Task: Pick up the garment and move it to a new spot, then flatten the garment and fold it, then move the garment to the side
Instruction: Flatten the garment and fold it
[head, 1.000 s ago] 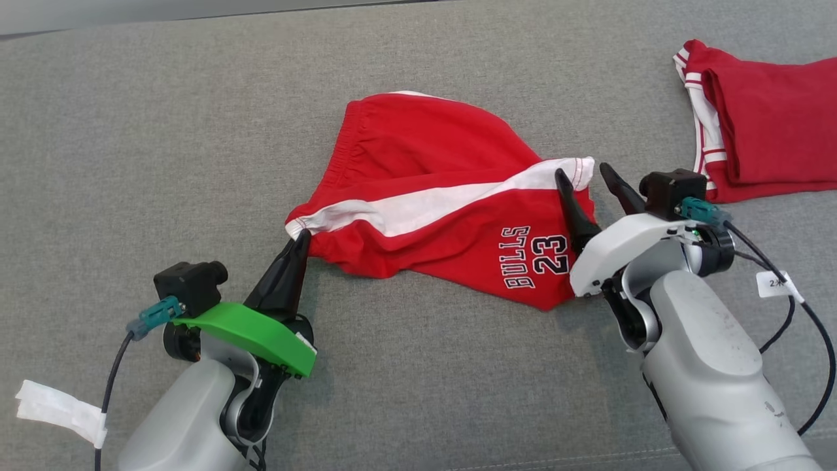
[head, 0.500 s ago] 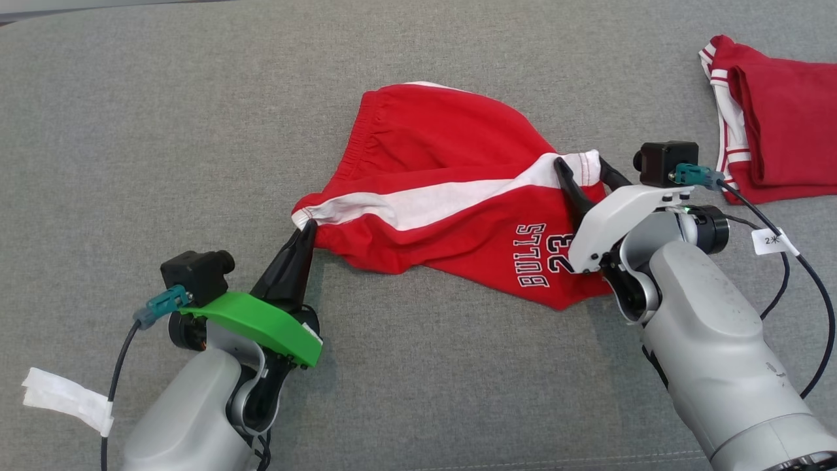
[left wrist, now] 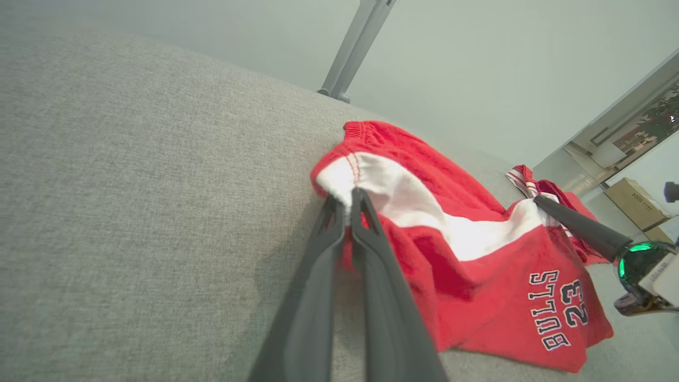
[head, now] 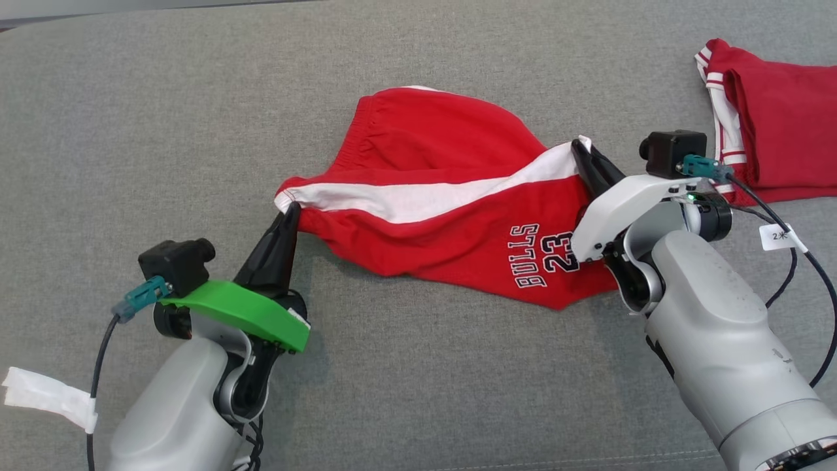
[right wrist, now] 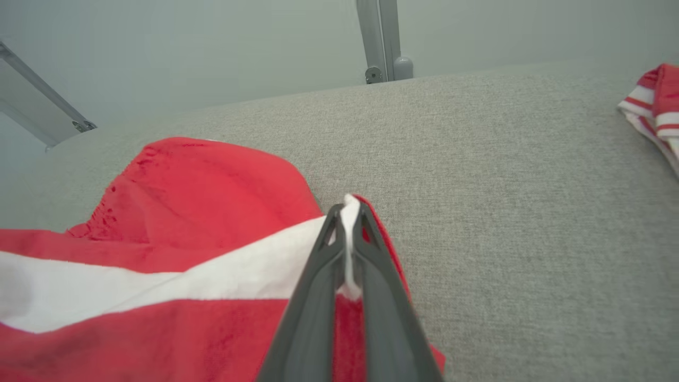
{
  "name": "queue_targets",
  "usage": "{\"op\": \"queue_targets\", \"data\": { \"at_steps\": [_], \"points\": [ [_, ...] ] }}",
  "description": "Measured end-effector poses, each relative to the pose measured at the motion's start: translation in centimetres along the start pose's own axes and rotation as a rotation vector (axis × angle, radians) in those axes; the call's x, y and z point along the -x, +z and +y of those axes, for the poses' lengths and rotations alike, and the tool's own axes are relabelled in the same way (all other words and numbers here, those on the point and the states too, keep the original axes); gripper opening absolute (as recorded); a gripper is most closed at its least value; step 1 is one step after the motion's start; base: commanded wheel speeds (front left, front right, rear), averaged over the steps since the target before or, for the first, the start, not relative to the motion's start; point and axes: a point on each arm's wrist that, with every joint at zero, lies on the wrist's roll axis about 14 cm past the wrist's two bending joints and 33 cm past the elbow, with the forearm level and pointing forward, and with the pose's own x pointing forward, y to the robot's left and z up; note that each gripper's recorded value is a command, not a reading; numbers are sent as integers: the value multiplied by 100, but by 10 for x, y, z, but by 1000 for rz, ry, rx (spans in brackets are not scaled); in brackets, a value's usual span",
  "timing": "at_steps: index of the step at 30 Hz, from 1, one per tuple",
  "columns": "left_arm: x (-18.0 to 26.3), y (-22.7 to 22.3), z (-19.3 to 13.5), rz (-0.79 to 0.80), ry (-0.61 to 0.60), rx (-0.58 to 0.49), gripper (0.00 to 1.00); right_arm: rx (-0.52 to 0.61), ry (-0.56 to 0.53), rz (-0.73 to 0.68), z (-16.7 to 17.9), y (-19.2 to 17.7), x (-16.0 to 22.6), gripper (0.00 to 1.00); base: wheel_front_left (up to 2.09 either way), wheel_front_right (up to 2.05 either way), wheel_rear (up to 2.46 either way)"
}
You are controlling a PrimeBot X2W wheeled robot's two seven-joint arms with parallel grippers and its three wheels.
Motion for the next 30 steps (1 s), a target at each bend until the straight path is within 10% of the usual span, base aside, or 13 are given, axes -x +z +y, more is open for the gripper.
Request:
{"op": "queue_targets", "data": {
  "at_steps": [15, 30],
  "points": [
    [14, 91, -45, -274, -125, -55, 0, -3, 129, -321, 30, 103, 34, 0, 0, 0, 0],
    [85, 194, -127, -529, -311, -107, 0, -13, 229, -678, 46, 212, 157, 0, 0, 0, 0]
  ]
}}
